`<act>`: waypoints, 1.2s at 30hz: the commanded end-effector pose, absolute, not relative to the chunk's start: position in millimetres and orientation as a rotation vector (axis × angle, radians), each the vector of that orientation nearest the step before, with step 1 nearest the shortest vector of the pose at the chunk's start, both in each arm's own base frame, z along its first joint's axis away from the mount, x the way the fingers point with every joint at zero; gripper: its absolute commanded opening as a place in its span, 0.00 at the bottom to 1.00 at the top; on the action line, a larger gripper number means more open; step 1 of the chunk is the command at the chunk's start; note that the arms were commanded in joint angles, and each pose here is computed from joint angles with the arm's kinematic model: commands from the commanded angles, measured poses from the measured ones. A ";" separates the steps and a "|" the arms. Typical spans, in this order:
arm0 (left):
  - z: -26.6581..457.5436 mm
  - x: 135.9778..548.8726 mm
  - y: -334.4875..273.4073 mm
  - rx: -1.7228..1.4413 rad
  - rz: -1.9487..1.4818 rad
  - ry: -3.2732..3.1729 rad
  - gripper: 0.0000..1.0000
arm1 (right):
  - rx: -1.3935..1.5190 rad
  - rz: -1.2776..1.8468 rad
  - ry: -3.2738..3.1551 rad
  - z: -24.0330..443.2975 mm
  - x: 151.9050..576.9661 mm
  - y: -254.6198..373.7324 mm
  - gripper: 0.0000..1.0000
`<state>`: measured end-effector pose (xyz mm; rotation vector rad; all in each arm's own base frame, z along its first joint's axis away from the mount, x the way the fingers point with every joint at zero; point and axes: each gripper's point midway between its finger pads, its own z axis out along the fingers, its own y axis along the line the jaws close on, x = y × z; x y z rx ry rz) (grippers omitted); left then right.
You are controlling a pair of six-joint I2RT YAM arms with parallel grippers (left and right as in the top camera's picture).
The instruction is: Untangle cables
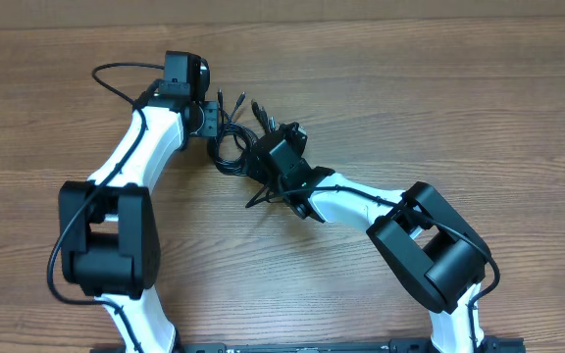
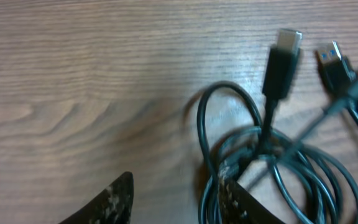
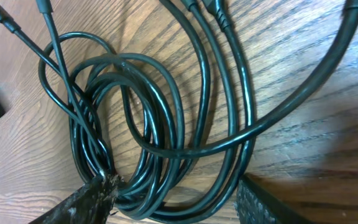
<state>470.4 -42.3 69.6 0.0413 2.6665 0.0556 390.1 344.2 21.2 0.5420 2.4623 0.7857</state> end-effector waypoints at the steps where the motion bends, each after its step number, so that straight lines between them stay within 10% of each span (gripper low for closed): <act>1: 39.9 489.9 -50.9 0.084 0.012 2.650 0.45 | 0.531 0.768 2.473 13.2 389.1 341.4 0.62; 7: 0.5 500.0 -48.2 0.077 0.041 2.663 0.44 | 0.531 0.768 2.473 13.2 389.1 341.4 0.63; 10: 1.0 501.9 -36.0 0.056 0.135 2.653 0.04 | 0.525 0.766 2.473 13.2 389.1 341.3 0.63; 21: 174.4 478.2 -99.8 0.202 -0.117 2.395 0.04 | 0.358 1.049 2.472 37.1 380.6 380.8 0.68; 36: 168.6 448.8 -120.9 -0.190 -0.369 2.518 0.04 | 0.694 1.436 2.564 53.1 379.0 380.0 0.70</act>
